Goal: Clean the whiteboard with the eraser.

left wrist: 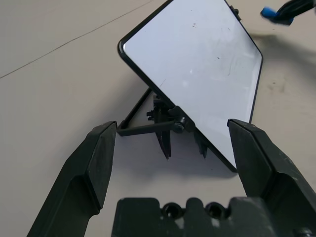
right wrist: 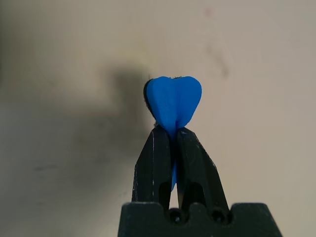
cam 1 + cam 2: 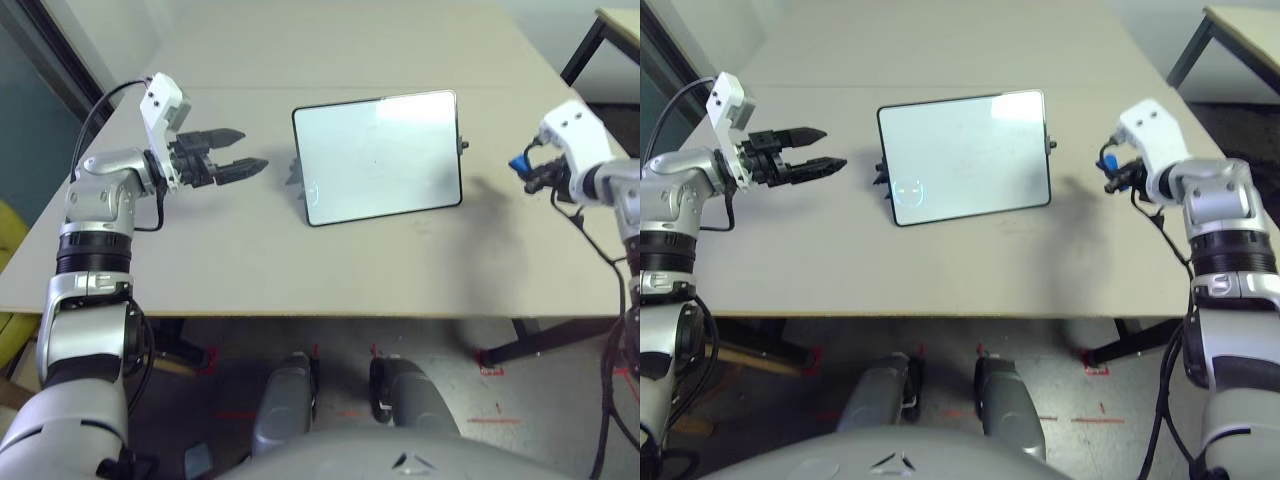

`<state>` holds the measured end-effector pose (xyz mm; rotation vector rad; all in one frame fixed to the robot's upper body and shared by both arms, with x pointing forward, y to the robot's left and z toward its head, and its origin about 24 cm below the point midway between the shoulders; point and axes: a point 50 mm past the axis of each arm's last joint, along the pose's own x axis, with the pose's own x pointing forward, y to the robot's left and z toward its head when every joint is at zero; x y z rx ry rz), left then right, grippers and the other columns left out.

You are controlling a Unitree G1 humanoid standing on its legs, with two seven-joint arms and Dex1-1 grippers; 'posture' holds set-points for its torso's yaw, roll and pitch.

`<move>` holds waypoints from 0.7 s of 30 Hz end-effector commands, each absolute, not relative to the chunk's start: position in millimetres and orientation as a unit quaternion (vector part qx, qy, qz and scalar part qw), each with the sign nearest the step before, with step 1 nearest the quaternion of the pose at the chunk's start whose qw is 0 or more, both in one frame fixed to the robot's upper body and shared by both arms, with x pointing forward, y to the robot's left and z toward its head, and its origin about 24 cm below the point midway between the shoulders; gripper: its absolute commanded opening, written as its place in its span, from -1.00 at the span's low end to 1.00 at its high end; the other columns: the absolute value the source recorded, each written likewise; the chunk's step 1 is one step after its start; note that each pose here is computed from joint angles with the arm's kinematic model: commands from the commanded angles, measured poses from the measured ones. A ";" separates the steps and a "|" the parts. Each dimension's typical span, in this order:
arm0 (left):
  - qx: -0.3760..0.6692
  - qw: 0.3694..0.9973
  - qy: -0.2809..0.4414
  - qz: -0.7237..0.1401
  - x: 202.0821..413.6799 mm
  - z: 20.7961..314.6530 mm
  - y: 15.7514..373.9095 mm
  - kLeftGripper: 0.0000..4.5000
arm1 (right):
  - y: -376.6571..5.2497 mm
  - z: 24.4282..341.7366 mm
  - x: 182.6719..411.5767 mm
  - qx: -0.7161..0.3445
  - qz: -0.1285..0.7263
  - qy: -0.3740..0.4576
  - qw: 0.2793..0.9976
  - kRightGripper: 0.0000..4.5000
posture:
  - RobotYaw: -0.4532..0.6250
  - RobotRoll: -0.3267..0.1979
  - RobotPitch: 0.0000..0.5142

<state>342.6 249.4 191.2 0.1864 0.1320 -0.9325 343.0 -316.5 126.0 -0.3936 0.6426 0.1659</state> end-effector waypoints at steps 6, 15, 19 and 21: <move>0.093 0.881 0.059 -0.460 344.2 197.5 245.9 1.00 | -311.2 111.4 348.7 -0.183 0.090 0.347 0.915 -0.86 | 0.15 0.25 -0.62; 0.097 0.912 0.040 -0.397 346.8 199.9 263.8 1.00 | -336.1 164.1 351.5 -0.121 0.039 0.249 0.960 0.65 | 0.16 0.25 -0.58; 0.097 0.950 0.012 -0.296 354.1 200.5 281.9 1.00 | -356.8 177.3 347.9 -0.126 -0.031 0.180 0.975 0.99 | 0.16 0.25 -0.57; 0.095 0.966 0.007 -0.239 356.8 196.2 291.7 1.00 | -363.7 177.7 345.8 -0.125 -0.053 0.146 0.980 0.99 | 0.15 0.25 -0.57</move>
